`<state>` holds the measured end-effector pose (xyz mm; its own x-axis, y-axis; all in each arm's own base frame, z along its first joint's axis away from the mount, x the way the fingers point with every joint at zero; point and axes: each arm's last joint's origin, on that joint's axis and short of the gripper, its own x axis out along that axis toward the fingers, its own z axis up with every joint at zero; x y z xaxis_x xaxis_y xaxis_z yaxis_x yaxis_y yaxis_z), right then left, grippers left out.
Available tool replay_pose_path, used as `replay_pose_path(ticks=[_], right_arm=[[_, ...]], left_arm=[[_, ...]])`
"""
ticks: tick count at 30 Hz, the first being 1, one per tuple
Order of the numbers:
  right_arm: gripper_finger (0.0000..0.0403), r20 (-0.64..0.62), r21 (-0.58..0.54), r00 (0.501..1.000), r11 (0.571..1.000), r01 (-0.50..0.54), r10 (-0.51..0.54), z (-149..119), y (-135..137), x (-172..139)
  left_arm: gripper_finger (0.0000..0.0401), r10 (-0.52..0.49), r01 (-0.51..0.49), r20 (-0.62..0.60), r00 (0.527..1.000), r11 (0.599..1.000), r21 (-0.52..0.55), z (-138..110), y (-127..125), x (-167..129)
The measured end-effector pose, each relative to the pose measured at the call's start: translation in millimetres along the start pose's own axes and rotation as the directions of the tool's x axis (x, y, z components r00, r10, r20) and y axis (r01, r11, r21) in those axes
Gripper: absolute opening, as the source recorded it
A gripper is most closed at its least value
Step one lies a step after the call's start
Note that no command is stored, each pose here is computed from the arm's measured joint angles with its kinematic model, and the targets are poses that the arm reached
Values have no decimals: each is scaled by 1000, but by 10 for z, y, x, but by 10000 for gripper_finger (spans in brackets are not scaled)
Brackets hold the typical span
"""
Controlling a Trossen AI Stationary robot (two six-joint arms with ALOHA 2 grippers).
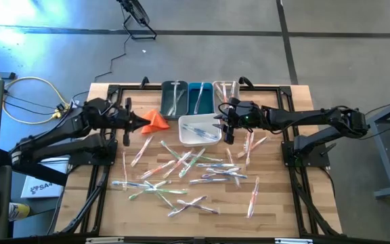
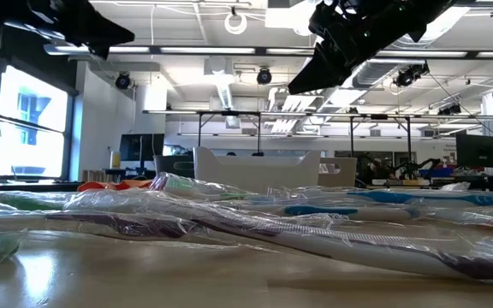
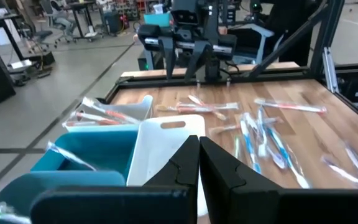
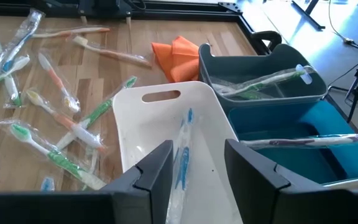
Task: Pick & Place Toothbrushes
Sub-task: Put the blue toothbrush into the white bin
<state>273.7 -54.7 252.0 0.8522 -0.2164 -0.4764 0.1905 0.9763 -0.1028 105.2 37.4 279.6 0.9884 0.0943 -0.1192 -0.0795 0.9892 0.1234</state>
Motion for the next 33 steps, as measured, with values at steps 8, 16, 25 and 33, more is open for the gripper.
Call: replay_pose_path(ticks=[8, 16, 25, 33], right_arm=[[137, 43, 5, 999, 1000, 3, -4, 42, -4, -1], [137, 71, 278, 995, 959, 49, -71, 71, -45, -3], [137, -16, 281, 995, 955, -92, 101, -18, 74, -4], [137, -47, 107, 996, 991, -75, 80, 98, 313, -71]], left_arm=[[8, -2, 2, -49, 999, 1000, 10, -48, -7, -5], [8, 9, -9, -7, 1000, 1000, 23, -2, 19, 46], [8, 184, -184, 9, 983, 983, 22, 34, 77, 48], [8, 232, -232, -4, 973, 973, 6, 26, 90, 45]])
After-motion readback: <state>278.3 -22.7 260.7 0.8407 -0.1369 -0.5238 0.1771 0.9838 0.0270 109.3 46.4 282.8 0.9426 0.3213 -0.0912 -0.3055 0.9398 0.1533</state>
